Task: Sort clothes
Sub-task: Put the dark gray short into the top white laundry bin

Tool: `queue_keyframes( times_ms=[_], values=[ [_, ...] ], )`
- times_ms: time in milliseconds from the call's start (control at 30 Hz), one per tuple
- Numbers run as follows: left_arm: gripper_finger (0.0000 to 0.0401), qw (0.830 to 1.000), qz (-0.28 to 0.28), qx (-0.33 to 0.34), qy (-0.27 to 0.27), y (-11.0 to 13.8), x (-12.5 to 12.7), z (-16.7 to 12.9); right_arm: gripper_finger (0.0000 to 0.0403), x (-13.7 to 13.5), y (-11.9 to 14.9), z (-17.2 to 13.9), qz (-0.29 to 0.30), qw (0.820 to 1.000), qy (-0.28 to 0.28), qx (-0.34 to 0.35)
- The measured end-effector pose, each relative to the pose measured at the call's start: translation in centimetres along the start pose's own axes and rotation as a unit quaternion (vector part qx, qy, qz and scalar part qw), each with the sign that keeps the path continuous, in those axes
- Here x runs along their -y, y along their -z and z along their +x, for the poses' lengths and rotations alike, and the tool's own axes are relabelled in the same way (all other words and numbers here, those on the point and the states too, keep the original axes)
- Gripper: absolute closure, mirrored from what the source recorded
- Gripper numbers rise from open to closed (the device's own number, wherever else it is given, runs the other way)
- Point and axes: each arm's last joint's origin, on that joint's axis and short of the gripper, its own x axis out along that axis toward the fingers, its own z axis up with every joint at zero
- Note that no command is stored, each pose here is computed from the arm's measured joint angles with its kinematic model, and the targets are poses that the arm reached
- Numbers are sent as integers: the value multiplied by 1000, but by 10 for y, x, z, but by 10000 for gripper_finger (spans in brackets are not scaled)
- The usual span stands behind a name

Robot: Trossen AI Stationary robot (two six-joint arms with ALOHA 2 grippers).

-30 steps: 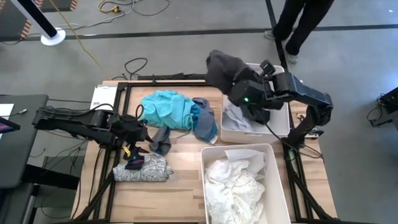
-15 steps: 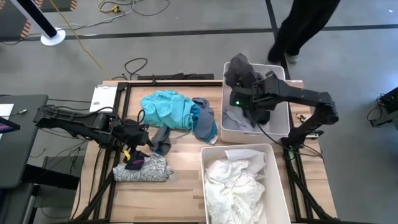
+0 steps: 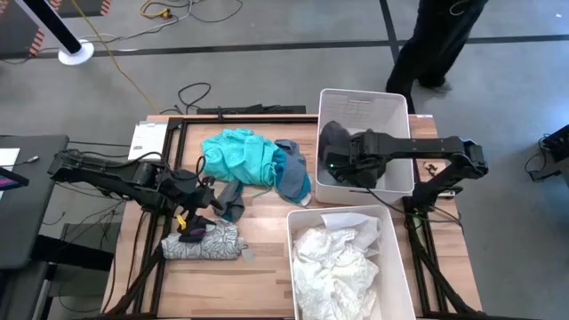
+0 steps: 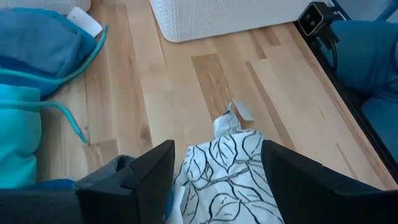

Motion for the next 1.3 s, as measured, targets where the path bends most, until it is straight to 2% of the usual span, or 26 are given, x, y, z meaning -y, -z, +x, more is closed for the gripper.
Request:
queue_keyframes(
  times_ms=[200,500,667,1133,1300],
  values=[
    [166,1000,-1,4,0,-1,0,0,340,-17,-2,14,-44,992,-117,-2],
    [166,1000,-7,4,0,-1,0,0,340,-24,-2,11,-88,972,-217,-28],
    [166,1000,-8,4,0,-1,0,0,332,-25,-2,11,-88,971,-221,-30],
    [166,1000,-22,3,0,-1,0,0,211,-24,0,11,-84,971,-219,-40],
    [166,1000,-26,3,0,-1,0,0,176,-21,-2,-1,-89,971,-216,-47]
  ],
)
